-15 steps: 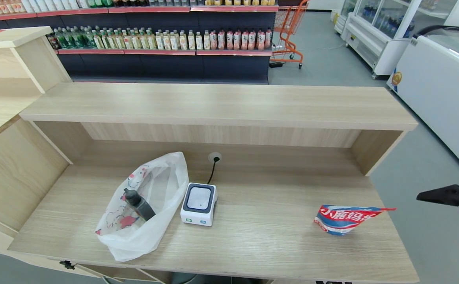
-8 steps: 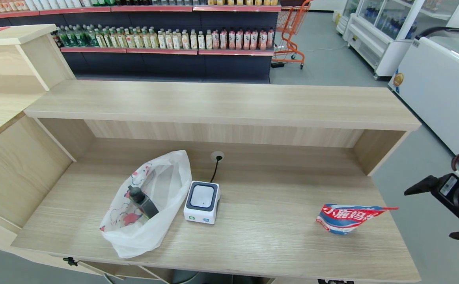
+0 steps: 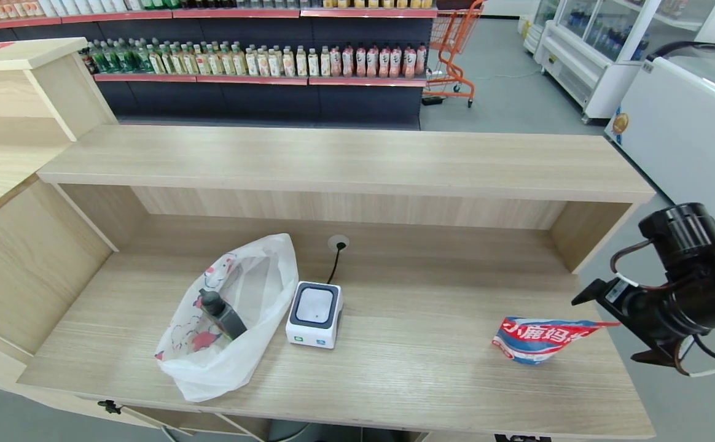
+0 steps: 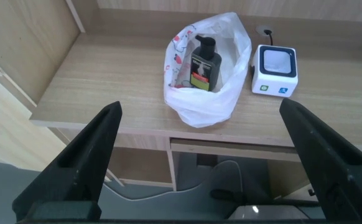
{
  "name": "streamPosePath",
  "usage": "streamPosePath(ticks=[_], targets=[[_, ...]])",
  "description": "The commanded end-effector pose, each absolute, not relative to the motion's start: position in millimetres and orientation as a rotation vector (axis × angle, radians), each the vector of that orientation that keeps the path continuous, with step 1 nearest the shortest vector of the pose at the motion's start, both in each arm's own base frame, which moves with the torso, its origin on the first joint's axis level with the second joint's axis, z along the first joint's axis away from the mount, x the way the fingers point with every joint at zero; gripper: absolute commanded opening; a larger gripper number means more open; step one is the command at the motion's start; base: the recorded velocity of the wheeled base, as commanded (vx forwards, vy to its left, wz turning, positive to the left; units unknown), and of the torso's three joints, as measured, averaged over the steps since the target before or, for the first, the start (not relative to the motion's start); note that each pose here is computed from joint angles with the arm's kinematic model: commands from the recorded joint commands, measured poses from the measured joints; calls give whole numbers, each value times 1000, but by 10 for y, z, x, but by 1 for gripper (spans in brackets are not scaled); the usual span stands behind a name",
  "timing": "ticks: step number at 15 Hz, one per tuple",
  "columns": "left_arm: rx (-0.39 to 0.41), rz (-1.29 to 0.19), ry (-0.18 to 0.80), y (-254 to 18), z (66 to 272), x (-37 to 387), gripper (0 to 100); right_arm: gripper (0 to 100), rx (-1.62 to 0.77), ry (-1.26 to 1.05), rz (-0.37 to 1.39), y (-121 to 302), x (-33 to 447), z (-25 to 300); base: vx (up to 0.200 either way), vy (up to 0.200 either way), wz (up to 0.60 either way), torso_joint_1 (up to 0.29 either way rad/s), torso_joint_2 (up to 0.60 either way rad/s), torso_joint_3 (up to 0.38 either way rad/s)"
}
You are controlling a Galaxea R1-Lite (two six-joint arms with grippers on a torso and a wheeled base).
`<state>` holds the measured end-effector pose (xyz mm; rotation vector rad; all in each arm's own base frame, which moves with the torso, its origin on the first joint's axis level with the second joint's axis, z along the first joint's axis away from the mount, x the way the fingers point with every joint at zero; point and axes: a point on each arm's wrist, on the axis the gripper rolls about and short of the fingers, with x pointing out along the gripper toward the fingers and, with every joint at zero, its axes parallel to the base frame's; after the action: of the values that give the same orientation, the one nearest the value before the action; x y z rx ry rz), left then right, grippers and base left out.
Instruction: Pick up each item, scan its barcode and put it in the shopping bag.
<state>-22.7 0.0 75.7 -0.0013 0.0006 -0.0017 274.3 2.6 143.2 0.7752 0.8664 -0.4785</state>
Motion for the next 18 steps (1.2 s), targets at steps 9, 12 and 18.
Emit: streamPosePath(ticks=[9, 12, 18], targets=[[-2, -2, 0, 0, 757, -227, 100, 0, 604, 912, -436, 352, 3355, 580, 0, 0, 0, 0, 0, 0], [-2, -2, 0, 0, 757, -227, 100, 0, 430, 915, -422, 381, 3350, 538, 0, 0, 0, 0, 0, 0], [-2, -2, 0, 0, 757, -227, 100, 0, 362, 750, -271, 528, 3313, 942, 0, 0, 0, 0, 0, 0]])
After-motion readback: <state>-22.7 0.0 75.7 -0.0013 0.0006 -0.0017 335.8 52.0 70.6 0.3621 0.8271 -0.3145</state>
